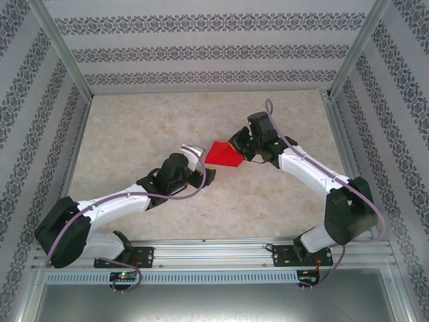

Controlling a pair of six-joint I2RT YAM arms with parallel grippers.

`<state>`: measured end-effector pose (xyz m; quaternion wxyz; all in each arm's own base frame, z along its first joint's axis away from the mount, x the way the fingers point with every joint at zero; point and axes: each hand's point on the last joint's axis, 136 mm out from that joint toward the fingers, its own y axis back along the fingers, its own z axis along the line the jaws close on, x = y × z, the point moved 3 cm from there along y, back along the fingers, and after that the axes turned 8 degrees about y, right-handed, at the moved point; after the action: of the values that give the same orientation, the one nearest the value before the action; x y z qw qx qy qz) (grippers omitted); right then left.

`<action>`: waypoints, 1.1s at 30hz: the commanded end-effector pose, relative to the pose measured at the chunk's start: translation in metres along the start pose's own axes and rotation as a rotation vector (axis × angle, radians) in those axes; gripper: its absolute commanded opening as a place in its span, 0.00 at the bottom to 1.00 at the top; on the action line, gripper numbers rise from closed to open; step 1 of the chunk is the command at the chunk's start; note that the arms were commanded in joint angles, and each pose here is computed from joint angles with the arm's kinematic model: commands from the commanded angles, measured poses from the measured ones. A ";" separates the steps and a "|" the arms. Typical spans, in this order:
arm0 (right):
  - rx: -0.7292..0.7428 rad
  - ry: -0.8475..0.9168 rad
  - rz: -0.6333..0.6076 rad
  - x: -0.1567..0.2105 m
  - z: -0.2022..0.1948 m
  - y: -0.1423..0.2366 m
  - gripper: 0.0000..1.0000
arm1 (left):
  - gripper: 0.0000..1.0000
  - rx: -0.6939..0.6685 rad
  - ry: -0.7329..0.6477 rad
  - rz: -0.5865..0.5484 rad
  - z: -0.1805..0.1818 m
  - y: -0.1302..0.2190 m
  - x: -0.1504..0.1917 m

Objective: Fold a paper plane with a square sheet of paper (pick it up from the middle)
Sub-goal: Fourth fold the wing at the center of the table.

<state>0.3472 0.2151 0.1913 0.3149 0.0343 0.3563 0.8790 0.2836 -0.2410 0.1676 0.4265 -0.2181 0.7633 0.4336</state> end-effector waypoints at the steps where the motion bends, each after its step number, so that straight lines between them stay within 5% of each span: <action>1: 0.024 0.009 0.063 0.015 -0.015 -0.013 0.00 | 0.84 -0.006 0.019 0.012 -0.003 -0.001 0.000; 17: 0.160 -0.108 0.232 0.061 -0.063 -0.047 0.00 | 0.78 0.131 -0.064 0.164 -0.017 -0.043 0.049; 33: 0.190 -0.162 0.270 0.067 -0.066 -0.049 0.00 | 0.48 0.193 -0.168 0.174 -0.024 -0.063 0.061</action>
<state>0.3054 0.2370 0.0999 0.2277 0.1626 0.4018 0.8719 0.2835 -0.2809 0.0851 0.4349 -0.0775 0.7858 0.4328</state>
